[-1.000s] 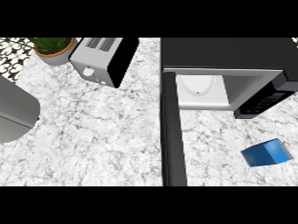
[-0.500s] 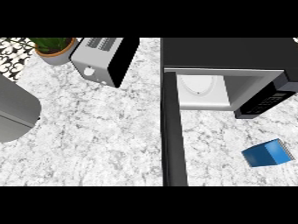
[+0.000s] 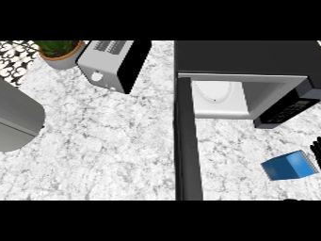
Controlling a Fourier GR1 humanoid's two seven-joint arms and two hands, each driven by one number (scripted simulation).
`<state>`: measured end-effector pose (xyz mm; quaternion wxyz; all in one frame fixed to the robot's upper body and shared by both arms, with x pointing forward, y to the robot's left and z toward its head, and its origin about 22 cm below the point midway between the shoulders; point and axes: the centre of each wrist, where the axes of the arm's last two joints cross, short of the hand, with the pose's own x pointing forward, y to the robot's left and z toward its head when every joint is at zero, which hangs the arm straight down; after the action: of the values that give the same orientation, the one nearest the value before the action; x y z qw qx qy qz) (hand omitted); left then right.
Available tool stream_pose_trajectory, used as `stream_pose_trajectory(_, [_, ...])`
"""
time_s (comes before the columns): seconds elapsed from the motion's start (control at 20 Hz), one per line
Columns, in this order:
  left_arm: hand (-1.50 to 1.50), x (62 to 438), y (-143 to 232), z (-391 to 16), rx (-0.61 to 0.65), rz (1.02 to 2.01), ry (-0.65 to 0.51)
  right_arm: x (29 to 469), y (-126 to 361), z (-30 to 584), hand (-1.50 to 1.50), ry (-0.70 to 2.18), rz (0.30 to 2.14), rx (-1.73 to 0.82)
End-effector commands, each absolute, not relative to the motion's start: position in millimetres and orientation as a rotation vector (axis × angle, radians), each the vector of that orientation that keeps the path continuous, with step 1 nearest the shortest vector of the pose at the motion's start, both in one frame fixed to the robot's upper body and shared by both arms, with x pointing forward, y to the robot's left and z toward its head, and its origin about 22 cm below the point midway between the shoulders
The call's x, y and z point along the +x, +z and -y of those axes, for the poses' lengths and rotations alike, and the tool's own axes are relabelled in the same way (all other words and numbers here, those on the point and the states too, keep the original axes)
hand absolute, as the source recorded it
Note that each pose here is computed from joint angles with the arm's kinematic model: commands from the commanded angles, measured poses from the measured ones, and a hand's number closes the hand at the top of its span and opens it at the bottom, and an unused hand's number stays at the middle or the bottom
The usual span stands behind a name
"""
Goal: Pick up the milk, place it into the microwave and close the microwave
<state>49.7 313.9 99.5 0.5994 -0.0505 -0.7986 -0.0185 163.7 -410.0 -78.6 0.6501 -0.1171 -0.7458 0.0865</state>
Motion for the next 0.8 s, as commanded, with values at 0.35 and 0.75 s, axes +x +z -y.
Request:
stream_pose_trajectory(0.35, [-1.50, 27.9, 122.3, -311.7, -0.213, 1.954, -0.003, 184.3, -117.6, 416.2, -1.50, 0.192, 1.711, -0.217])
stream_pose_trajectory(0.75, [-1.50, 27.5, 126.5, -309.9, -0.235, 1.945, -0.015, 201.1, -128.8, 406.4, 1.50, 0.136, 1.717, -0.112])
